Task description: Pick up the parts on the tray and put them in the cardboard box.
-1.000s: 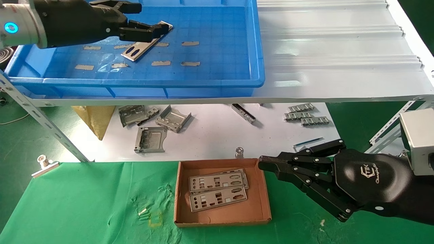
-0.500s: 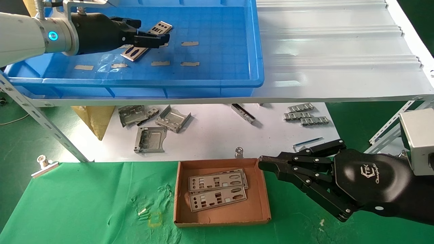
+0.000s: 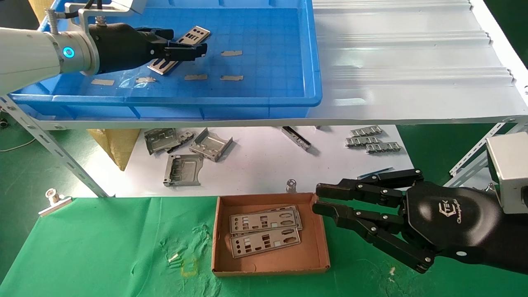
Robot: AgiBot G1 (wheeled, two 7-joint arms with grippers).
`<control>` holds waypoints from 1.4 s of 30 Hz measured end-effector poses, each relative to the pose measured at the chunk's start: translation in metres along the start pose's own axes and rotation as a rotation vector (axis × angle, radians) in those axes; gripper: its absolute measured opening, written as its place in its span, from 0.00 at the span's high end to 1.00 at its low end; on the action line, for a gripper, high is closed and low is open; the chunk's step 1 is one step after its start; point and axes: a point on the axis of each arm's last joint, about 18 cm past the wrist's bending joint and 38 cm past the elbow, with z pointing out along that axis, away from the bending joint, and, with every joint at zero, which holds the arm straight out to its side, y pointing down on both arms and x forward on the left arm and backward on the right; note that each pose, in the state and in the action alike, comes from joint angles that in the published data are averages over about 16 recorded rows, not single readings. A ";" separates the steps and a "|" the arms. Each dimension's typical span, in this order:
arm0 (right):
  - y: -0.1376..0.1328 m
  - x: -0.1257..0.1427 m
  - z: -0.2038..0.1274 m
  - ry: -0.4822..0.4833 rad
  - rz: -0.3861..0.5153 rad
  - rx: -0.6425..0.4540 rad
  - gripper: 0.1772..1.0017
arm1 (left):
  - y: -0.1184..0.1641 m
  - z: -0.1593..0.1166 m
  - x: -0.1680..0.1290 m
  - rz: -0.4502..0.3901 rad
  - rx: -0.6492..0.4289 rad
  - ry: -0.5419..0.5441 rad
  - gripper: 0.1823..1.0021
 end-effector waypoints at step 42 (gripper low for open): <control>0.000 0.000 0.000 0.000 0.000 0.000 0.03 | -0.011 -0.010 -0.010 0.085 0.014 -0.018 0.68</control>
